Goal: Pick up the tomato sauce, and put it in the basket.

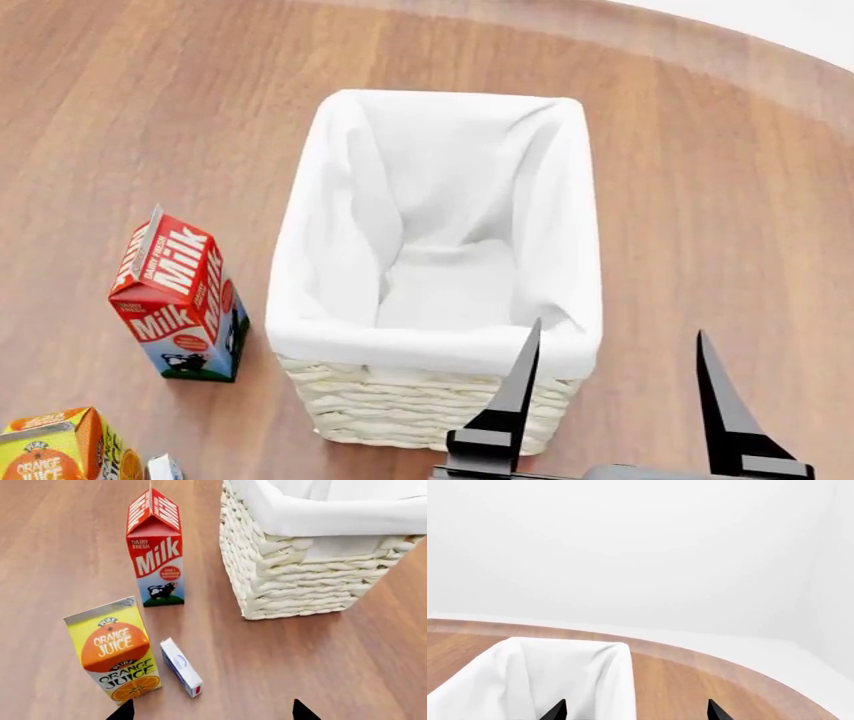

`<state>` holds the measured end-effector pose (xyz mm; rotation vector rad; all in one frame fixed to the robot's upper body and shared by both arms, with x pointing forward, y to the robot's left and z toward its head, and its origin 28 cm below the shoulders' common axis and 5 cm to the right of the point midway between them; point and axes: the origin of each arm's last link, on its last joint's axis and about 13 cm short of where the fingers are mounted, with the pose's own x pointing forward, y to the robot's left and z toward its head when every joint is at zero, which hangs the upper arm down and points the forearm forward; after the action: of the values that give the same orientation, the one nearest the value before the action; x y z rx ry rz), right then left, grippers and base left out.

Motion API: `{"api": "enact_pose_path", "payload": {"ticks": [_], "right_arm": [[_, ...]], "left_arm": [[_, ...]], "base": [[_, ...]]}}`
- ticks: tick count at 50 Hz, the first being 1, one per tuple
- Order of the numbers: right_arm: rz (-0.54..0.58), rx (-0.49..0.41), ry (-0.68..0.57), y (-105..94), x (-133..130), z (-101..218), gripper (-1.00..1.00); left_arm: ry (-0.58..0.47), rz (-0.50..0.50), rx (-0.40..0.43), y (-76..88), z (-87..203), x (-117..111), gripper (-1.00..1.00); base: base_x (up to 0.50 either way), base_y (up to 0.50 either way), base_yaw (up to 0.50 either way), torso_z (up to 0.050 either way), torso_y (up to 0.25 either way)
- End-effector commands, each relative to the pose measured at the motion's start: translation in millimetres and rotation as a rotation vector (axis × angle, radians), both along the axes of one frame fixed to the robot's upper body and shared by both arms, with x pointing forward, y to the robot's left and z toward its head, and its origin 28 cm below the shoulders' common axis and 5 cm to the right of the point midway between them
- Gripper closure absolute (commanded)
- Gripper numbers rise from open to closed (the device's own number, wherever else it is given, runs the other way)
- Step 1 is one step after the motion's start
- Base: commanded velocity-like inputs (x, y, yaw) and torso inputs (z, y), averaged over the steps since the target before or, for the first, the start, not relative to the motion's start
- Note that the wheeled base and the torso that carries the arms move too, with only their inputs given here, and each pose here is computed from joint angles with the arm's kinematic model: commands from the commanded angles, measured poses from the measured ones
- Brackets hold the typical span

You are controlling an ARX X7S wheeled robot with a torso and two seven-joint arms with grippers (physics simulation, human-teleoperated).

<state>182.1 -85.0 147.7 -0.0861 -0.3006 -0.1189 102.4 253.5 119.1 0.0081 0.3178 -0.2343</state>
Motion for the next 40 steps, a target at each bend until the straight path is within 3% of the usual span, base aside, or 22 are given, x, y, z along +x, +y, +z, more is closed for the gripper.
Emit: {"api": "enact_pose_path", "payload": {"ticks": [1,19,40], "right_arm": [[0.003,-0.002,0.004,0.5,0,0,-1.0],[0.005,0.0,0.011,0.5,2,-3,-1.0],[0.004,0.0,0.012,0.0,2,-3,-1.0]], "left_arm": [[0.074,0.001,0.042,0.0,-7,-1,-1.0],[0.179,-0.077,0.085,-4.8,-15,-8,-1.0],[0.275,-0.079,0.143,-2.4,-24,-18,-1.0]], "base": [[0.0,0.0,0.0,0.0,0.0],[0.0,0.0,0.0,0.0,0.0],[0.0,0.0,0.0,0.0,0.0]]}}
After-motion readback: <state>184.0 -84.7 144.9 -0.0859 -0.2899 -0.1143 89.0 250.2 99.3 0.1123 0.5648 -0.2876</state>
